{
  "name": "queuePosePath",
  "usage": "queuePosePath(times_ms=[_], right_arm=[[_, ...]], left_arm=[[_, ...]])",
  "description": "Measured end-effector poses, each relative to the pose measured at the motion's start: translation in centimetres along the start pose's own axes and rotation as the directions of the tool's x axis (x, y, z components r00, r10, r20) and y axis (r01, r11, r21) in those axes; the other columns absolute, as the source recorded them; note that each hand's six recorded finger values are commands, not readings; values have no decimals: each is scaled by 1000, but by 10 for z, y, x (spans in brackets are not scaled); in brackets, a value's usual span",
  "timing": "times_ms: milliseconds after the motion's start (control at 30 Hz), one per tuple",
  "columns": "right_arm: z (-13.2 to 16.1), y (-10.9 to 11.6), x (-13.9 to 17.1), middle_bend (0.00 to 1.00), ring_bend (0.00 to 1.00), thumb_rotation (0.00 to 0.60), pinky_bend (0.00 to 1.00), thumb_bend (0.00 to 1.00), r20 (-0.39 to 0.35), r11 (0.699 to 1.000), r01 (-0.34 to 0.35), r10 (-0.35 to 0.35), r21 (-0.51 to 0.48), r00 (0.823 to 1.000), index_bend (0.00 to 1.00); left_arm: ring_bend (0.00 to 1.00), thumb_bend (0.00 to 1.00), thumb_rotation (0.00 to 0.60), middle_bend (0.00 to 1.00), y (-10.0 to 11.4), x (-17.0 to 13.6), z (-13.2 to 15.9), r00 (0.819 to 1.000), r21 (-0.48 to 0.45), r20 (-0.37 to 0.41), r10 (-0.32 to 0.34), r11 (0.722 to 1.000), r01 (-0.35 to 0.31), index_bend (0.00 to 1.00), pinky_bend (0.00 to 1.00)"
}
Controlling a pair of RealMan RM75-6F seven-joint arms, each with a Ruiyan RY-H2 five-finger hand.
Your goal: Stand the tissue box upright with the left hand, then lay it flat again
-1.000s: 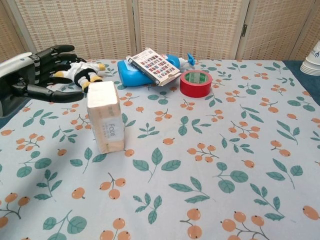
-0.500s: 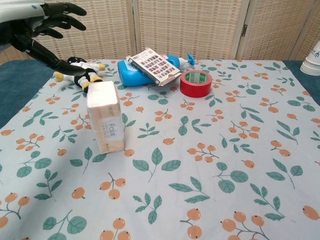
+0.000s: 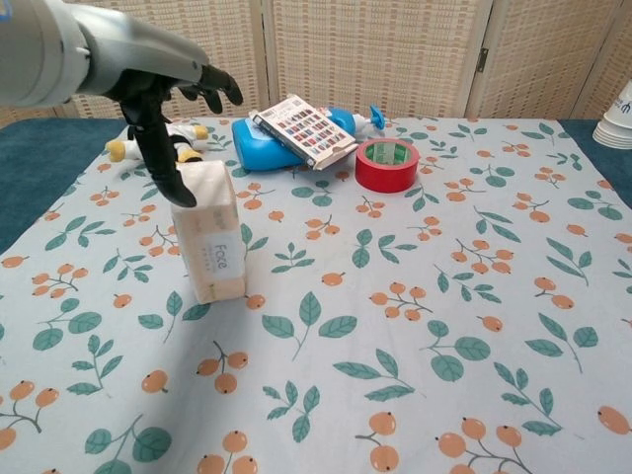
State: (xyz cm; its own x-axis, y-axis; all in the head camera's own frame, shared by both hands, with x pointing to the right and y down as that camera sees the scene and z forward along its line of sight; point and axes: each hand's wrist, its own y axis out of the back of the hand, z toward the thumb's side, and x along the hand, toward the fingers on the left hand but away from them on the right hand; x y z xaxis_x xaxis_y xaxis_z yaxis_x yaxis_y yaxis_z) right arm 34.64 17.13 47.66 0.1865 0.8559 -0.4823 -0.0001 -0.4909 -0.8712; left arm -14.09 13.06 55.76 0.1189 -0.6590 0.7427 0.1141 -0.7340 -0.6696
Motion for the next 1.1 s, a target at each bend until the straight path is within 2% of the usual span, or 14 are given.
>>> queuePosePath(times_ms=[133,367,600,900,1100], right_arm=[[0,1,0,107,0,600,66,114,-1,1000,-3,3,-4,1000,204],[0,3,1,107,0,600,66,114,-4,1000,3,-3,-11,1000,204],[-1,4,1,108,0,600,66,115,-4,1000,3,-3,-15,1000,203],[-1,3,1,108,0,600,66,115,-2,1000,-6,6,-14,1000,204],[-2,2,-1,108,0,600,66,115,-1,1000,-11,11,-14,1000,204]], left_arm=[[0,152,600,73,-2,5,9,999,16,-33,-1,1000,1,0,72],[0,151,600,73,-11,18,12,994,66,-96,54,997,-48,0,72],[0,152,600,75,-21,27,11,988,63,-150,-21,998,31,0,79],[0,151,600,85,-22,42,14,980,105,-195,-43,992,64,0,91],[0,152,600,91,-18,47,20,975,99,-206,-78,990,100,0,98]])
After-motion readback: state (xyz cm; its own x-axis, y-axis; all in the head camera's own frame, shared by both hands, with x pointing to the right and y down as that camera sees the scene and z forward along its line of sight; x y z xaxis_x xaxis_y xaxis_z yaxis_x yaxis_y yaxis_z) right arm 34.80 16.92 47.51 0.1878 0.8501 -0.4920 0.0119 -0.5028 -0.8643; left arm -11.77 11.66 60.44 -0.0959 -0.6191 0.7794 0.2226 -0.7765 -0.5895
